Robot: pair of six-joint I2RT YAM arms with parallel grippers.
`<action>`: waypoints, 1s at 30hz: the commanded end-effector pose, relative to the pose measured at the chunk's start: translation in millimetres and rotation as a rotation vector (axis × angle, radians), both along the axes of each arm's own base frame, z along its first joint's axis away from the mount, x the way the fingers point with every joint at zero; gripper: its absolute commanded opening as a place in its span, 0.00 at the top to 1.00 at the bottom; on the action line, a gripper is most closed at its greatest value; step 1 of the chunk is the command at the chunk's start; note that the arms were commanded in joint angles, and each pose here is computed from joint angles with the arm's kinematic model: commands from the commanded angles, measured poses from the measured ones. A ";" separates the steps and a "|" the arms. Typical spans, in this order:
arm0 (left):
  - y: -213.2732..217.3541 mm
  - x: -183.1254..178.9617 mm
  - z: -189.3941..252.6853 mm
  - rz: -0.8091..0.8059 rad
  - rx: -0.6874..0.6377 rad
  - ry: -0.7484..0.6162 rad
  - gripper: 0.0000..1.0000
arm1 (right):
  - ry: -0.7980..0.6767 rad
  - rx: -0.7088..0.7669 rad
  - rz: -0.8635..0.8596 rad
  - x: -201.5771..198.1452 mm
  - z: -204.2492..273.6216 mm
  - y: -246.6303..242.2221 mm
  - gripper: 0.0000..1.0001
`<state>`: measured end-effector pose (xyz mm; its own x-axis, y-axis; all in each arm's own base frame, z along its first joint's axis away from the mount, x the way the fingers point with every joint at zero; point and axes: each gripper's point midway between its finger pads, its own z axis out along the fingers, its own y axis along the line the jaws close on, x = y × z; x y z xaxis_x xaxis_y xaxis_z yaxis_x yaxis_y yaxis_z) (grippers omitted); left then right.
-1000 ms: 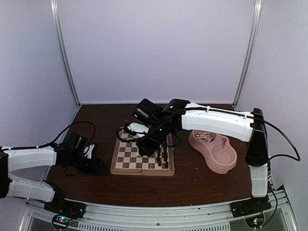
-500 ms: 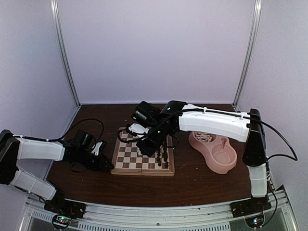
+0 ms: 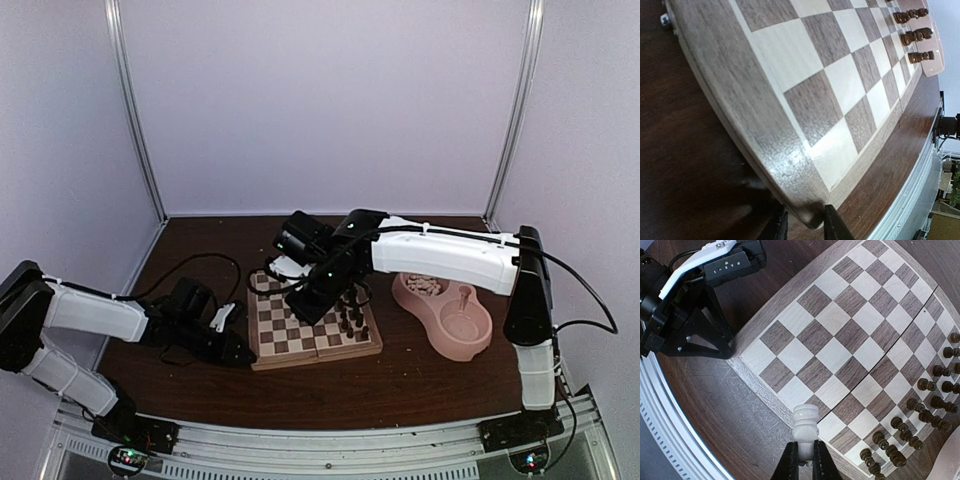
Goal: Set up the chess pieces on the board
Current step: Position the chessboard at the center of the board, then place the knight on the chessboard.
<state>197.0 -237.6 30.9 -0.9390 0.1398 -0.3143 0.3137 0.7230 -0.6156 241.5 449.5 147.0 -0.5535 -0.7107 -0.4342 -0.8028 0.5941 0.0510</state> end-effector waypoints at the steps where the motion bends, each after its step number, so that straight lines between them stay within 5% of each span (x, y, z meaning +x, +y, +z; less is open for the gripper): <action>1: -21.9 -3.3 1.2 -0.015 -0.069 -0.007 0.75 | -0.002 -0.048 -0.018 -1.1 -4.1 -11.1 0.96; 13: -69.2 -0.9 -1.8 -0.059 -0.076 -0.053 0.73 | 0.068 -0.129 -0.039 -11.6 -24.8 -27.9 0.95; 30: -12.0 17.1 33.4 0.122 0.060 -0.297 0.66 | 0.142 -0.326 -0.041 -8.6 -55.4 -55.2 0.94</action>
<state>209.7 -270.4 65.2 -0.8486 0.0860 -0.5220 0.4023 0.7458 -0.5311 227.4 405.1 89.0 -0.6261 -0.7672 -0.1390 -0.7752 0.6316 0.0055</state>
